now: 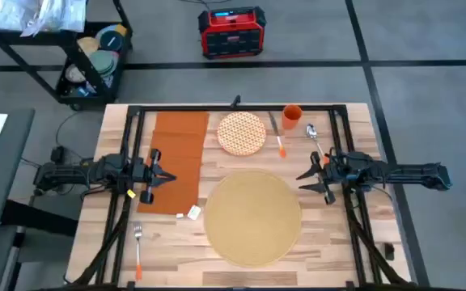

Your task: Set table place

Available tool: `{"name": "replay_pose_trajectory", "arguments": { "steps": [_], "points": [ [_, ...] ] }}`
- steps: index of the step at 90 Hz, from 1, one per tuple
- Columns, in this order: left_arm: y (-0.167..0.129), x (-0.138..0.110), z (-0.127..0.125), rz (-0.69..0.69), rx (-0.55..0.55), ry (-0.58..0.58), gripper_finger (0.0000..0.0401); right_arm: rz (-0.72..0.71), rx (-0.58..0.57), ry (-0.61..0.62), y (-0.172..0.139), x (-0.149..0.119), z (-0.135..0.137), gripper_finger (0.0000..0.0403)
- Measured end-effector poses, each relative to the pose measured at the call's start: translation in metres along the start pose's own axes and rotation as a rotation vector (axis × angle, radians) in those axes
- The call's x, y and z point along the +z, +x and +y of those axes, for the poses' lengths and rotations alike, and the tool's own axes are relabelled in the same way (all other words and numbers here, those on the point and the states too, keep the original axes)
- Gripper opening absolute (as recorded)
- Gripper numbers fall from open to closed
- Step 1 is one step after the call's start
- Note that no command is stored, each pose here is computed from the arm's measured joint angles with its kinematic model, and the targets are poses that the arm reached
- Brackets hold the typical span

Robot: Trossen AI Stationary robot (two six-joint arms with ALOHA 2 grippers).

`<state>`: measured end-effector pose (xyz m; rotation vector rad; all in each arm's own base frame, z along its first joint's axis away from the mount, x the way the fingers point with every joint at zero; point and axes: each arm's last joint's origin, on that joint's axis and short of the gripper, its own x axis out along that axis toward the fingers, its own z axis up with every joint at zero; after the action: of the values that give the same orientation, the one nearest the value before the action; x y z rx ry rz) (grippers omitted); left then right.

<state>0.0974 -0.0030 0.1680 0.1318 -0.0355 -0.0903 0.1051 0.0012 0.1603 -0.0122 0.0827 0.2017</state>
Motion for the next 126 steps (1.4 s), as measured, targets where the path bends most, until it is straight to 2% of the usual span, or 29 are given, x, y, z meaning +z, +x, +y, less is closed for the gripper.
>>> {"name": "replay_pose_trajectory", "arguments": {
  "steps": [110, 126],
  "points": [
    [0.0000, 0.0001, 0.0000, 0.000, 0.000, -0.001, 0.0000, 0.000, 0.000, 0.000, 0.0000, -0.0001, 0.0000, 0.0128],
    [0.0000, 0.0001, 0.0000, -0.001, 0.000, -0.128, 0.0000, 0.000, 0.000, 0.000, 0.0000, -0.0001, 0.0000, 0.0128]
  ]
}}
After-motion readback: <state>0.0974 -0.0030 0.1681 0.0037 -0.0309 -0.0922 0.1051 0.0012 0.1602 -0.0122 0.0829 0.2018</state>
